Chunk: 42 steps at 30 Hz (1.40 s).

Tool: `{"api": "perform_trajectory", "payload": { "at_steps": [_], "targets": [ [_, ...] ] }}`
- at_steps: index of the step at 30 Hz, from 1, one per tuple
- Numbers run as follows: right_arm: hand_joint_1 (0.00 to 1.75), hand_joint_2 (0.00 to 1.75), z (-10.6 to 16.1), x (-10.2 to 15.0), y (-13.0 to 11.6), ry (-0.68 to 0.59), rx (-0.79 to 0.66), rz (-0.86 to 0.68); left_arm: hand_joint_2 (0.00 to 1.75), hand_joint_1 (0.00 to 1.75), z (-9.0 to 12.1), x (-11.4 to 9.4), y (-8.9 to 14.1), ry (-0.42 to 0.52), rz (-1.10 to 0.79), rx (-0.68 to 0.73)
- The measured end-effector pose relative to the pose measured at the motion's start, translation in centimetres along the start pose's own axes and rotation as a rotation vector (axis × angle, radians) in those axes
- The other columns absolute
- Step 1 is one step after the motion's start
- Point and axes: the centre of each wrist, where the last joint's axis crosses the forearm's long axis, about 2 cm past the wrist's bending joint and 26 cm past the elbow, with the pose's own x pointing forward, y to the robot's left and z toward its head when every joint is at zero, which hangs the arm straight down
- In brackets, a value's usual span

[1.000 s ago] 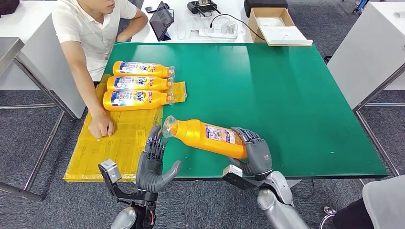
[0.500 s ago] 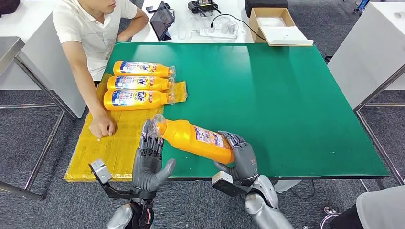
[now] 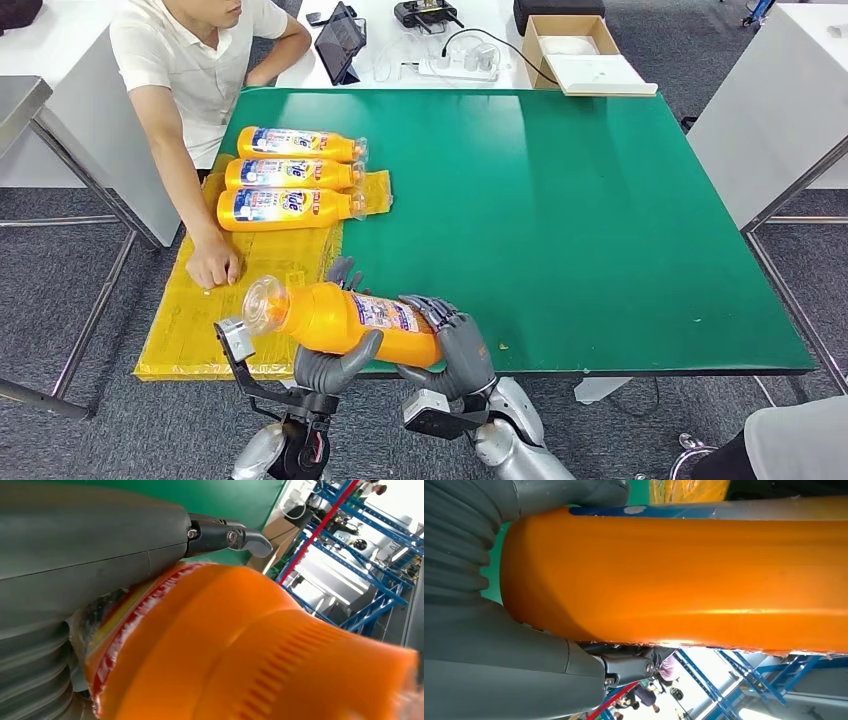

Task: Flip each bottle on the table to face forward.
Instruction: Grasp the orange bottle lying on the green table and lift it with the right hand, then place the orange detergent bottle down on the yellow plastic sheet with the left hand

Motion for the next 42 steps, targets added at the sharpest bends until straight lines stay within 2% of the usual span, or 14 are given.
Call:
{"api": "perform_trajectory", "payload": {
  "at_steps": [9,10,13,14,19,21,22,25,26,28,30,32,34,42],
  "targets": [
    [1.75,1.75,-0.4,0.7,0.8,-0.018,0.021,-0.049,1.75,0.00,0.4,-0.9,-0.3,0.026,-0.020,-0.052],
    [1.75,1.75,-0.4,0.8,0.9,-0.018,0.023,-0.055,1.75,0.18,0.4,-1.0,-0.3,0.022,-0.026,-0.064],
    [1.75,1.75,-0.4,0.8,1.0,-0.018,0.030,-0.073,1.75,1.49,0.4,-1.1,-0.4,-0.005,-0.043,-0.093],
    [1.75,1.75,-0.5,0.8,1.0,-0.019,0.032,-0.079,1.75,1.75,0.5,-1.1,-0.4,-0.015,-0.047,-0.098],
    [1.74,1.75,-0.8,1.1,1.4,-0.024,0.056,-0.116,1.75,1.75,0.5,-1.0,-0.2,-0.065,-0.051,-0.083],
    [1.68,1.75,-0.8,1.2,1.7,-0.024,0.066,-0.131,1.75,1.75,0.7,-1.0,-0.2,-0.080,-0.051,-0.069],
    [1.61,1.75,-0.8,1.3,1.9,-0.024,0.071,-0.138,1.75,1.75,0.8,-0.9,-0.1,-0.088,-0.051,-0.060],
    [0.69,1.75,-0.9,1.6,2.4,-0.022,0.087,-0.163,1.75,1.75,0.9,-0.7,-0.1,-0.116,-0.066,-0.032],
    [0.44,1.75,-0.9,1.7,2.6,-0.021,0.094,-0.171,1.75,1.75,0.9,-0.7,-0.1,-0.125,-0.074,-0.025],
    [0.44,1.75,-0.8,1.8,3.0,-0.019,0.107,-0.184,1.75,1.75,0.9,-0.5,-0.1,-0.138,-0.083,-0.017],
    [0.22,1.75,-0.8,1.9,3.3,-0.017,0.117,-0.190,1.75,1.75,0.9,-0.4,-0.1,-0.144,-0.087,-0.012],
    [0.00,0.87,-0.6,1.9,3.5,-0.014,0.127,-0.193,1.75,1.75,0.8,-0.3,0.0,-0.149,-0.088,-0.009],
    [0.00,0.00,-0.5,1.9,3.7,-0.014,0.140,-0.198,1.75,1.75,0.8,-0.3,0.0,-0.151,-0.090,-0.007],
    [0.00,0.00,-0.1,2.1,4.3,-0.018,0.160,-0.211,1.75,1.75,0.8,0.0,0.3,-0.171,-0.111,0.026]
  ]
}}
